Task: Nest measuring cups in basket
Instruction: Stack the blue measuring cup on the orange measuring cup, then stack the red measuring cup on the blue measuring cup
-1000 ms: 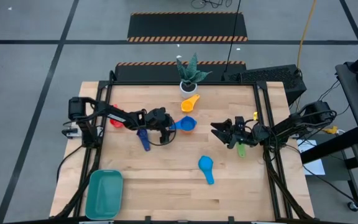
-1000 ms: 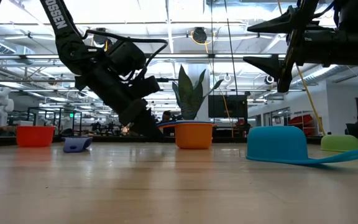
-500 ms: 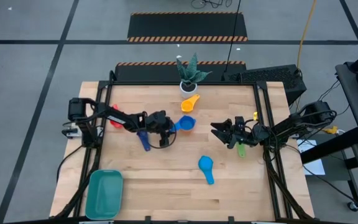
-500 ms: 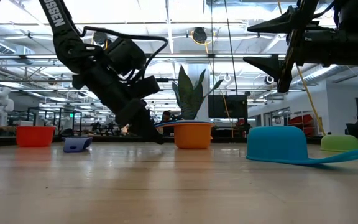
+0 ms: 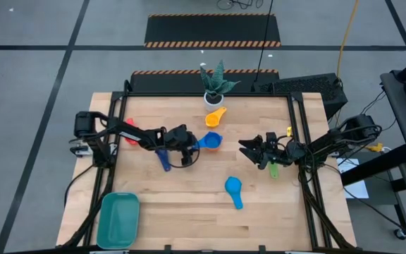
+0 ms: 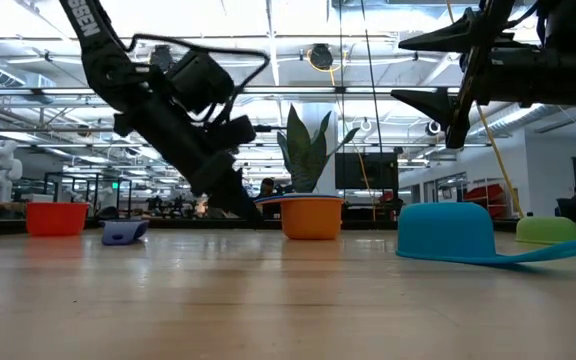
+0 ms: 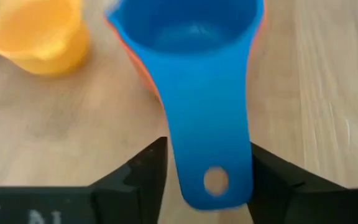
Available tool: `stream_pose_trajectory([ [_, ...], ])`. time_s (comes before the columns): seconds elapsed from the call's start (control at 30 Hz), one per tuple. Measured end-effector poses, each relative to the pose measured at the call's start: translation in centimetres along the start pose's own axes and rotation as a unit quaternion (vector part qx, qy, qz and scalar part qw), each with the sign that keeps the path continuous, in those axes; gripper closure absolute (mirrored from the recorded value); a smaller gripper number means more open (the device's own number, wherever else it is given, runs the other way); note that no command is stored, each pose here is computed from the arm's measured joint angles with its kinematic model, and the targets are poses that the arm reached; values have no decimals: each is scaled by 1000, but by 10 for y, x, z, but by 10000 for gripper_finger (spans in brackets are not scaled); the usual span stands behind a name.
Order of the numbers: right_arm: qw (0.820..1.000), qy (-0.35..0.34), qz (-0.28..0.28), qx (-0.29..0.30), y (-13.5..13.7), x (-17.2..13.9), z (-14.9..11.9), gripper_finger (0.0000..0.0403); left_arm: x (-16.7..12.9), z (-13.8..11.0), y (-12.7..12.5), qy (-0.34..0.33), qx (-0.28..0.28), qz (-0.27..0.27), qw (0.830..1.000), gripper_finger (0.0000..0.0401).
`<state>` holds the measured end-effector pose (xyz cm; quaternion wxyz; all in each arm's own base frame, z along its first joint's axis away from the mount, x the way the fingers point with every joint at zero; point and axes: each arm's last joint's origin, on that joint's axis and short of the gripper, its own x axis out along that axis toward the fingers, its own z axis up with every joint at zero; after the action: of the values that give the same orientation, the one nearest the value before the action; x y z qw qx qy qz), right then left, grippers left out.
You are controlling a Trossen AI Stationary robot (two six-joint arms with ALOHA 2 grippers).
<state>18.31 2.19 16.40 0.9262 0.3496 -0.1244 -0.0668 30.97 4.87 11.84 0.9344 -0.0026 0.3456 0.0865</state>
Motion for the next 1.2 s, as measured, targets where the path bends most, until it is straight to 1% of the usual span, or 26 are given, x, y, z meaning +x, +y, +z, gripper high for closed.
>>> stream_pose_trajectory([
  [0.17,1000,1,-1,-5,0,0,0,119,-25,8,-3,23,5,35,999,174],
  [0.3,1000,1,0,-5,0,0,0,119,-49,12,-3,50,6,46,998,163],
  [0.4,1000,0,0,-6,0,0,0,119,-66,12,-2,72,-14,51,996,162],
  [0.53,1000,1,-1,-7,0,0,0,119,-85,5,2,116,-56,98,987,162],
  [0.6,1000,3,-3,-11,-1,0,-1,119,-93,0,3,145,-84,122,978,162],
  [0.67,1000,6,-5,-15,-1,0,-1,119,-99,-6,4,172,-115,134,969,162],
  [0.77,1000,9,-8,-24,-2,0,-2,119,-107,-15,4,216,-162,154,950,162],
  [0.83,999,11,-10,-35,-2,0,-2,119,-111,-21,4,242,-184,167,938,162],
  [0.97,999,7,-13,-48,-3,1,-1,119,-119,-30,5,299,-203,195,912,162],
  [1.07,999,1,-20,-50,-6,2,1,119,-129,-30,6,332,-213,230,890,162],
  [1.2,998,-6,-29,-52,-9,3,4,119,-138,-26,7,356,-210,257,874,162],
])
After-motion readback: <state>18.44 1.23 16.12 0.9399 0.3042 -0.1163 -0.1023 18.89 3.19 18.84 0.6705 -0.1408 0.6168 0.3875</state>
